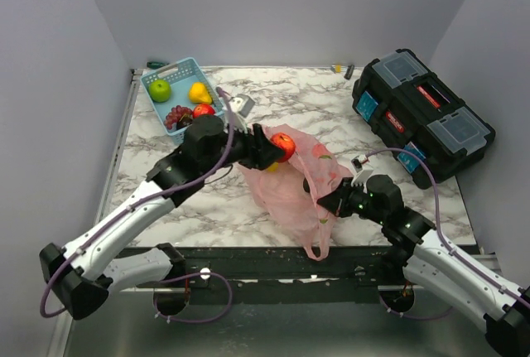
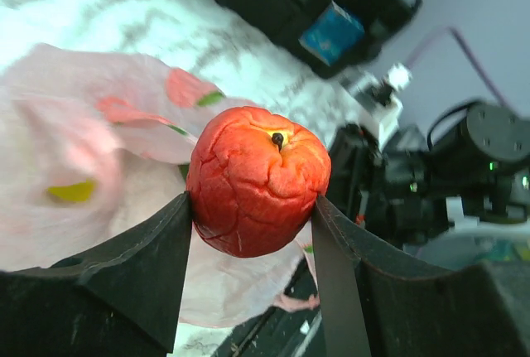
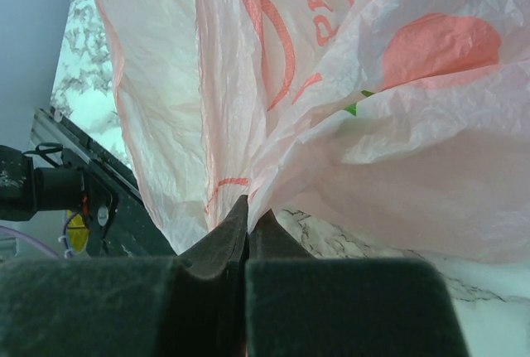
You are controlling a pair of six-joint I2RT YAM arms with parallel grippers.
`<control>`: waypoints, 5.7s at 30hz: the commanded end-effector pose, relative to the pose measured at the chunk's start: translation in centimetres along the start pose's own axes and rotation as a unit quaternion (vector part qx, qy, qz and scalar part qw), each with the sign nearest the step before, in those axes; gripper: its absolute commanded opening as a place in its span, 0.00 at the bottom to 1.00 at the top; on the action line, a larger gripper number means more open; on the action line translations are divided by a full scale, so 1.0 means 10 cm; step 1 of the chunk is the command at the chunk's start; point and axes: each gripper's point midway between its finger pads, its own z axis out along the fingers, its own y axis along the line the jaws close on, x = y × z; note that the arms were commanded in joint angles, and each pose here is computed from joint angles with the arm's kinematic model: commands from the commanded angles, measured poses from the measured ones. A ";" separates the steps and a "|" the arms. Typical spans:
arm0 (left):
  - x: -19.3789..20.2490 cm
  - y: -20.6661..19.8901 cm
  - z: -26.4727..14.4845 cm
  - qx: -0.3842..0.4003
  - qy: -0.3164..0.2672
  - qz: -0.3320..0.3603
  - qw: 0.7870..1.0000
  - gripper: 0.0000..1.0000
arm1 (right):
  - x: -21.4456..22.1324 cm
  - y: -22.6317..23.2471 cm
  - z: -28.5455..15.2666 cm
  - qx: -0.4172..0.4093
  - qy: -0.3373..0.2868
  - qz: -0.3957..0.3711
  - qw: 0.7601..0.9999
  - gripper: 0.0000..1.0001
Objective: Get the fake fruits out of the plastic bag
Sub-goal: Take out the fake fruit from the plastic bag, then place the fake fruit in the bin, then take out the fake fruit from the plastic bag.
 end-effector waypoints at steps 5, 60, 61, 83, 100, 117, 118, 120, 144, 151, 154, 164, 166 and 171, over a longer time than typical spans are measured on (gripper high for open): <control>-0.48 0.90 -0.66 -0.163 -0.133 -0.116 0.971 0.00 | -0.01 0.04 -0.01 -0.013 -0.005 -0.011 1.000 0.01; -1.55 5.53 -0.01 -0.288 -0.311 -0.575 0.700 0.44 | 0.00 0.00 0.06 -0.003 0.004 -0.013 1.000 0.01; -1.26 5.60 0.03 -0.305 -0.290 -0.592 0.687 0.57 | 0.00 0.00 0.06 -0.002 0.005 -0.013 1.000 0.01; -2.20 3.73 -0.18 -0.173 -0.262 -0.443 0.840 0.90 | -0.03 -0.01 0.04 0.002 -0.008 -0.012 1.000 0.01; -1.30 1.11 0.42 -0.079 -0.125 -0.214 0.966 0.87 | -0.38 -0.54 -0.13 0.175 -0.105 0.053 0.977 0.01; 0.35 -0.27 0.04 0.059 -0.018 -0.007 0.998 0.84 | -0.27 -0.14 -0.09 0.061 -0.065 0.021 0.996 0.01; 0.42 -0.31 0.00 0.066 -0.013 0.015 0.998 0.83 | -0.23 -0.05 -0.06 0.035 -0.053 0.015 0.998 0.01; 0.55 -0.42 -0.08 0.087 -0.006 0.051 0.995 0.83 | -0.13 0.13 0.01 -0.024 -0.024 0.005 0.999 0.01; 1.48 -0.03 0.37 -0.028 0.085 0.030 0.996 0.82 | 0.06 0.10 -0.12 -0.021 0.007 0.024 0.999 0.01; 1.72 0.10 0.73 -0.073 0.124 0.001 0.990 0.84 | 0.00 0.03 -0.18 0.004 -0.007 0.032 0.999 0.01; 1.76 0.21 0.83 -0.096 0.119 0.001 0.988 0.84 | 0.01 0.05 -0.19 -0.003 -0.009 0.030 1.000 0.01; 1.86 0.44 1.15 -0.127 0.122 0.011 0.984 0.88 | -0.02 0.06 -0.20 -0.006 -0.017 0.026 0.999 0.01; 1.86 0.44 1.20 -0.124 0.119 0.011 0.985 0.87 | -0.03 0.07 -0.21 -0.008 -0.018 0.025 0.999 0.01; 1.77 0.61 1.31 -0.152 0.099 -0.003 0.983 0.87 | -0.04 0.08 -0.22 -0.011 -0.024 0.024 0.999 0.01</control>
